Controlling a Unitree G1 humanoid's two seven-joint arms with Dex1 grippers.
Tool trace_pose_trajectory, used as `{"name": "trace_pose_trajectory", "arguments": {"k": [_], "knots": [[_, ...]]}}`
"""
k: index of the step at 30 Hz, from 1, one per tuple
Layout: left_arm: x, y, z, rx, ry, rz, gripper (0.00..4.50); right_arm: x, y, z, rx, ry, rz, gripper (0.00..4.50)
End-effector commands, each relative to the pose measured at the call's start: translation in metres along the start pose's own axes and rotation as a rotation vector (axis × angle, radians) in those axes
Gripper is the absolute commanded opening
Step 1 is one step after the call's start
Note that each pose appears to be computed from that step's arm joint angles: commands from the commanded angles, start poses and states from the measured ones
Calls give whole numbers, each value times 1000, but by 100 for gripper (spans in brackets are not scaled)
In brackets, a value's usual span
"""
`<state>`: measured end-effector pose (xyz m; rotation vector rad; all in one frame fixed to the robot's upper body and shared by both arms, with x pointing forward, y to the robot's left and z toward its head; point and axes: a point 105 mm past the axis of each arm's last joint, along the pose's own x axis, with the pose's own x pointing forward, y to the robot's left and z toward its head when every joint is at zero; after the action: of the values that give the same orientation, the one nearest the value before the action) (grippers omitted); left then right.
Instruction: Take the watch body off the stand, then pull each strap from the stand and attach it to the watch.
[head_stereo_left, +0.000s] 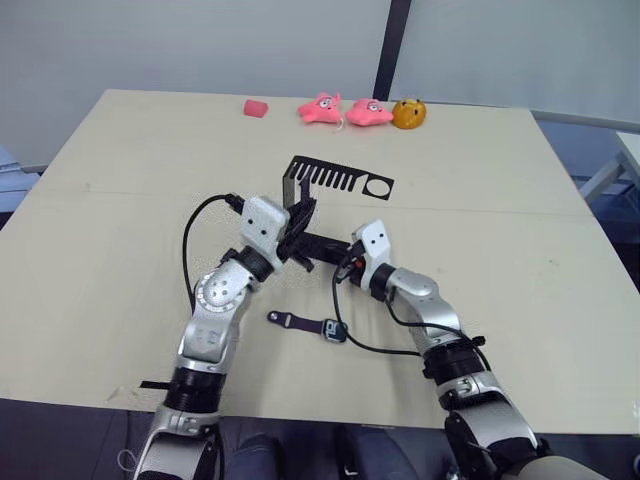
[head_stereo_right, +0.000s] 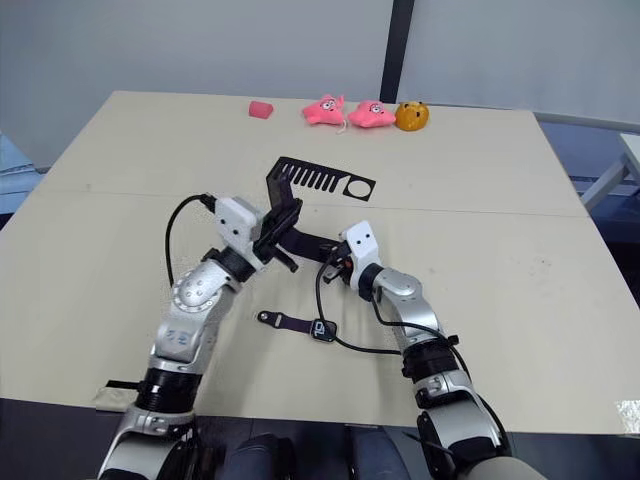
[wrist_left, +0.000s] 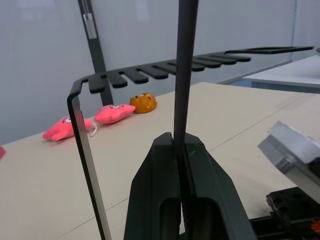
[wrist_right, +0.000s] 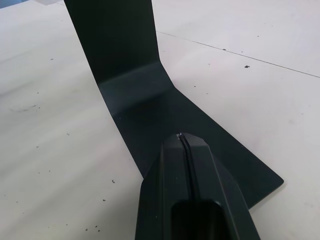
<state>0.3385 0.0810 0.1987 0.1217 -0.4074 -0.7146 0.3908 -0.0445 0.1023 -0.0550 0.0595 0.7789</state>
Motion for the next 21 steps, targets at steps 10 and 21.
{"name": "trace_pose_trajectory", "arguments": {"k": [10,21], "knots": [[-83,37,33,-381,184,-508,5,-49,14,37,8,-191,114,0],[-115,17,24,-715,532,-817,5,-148,60,53,404,-211,290,0]]}}
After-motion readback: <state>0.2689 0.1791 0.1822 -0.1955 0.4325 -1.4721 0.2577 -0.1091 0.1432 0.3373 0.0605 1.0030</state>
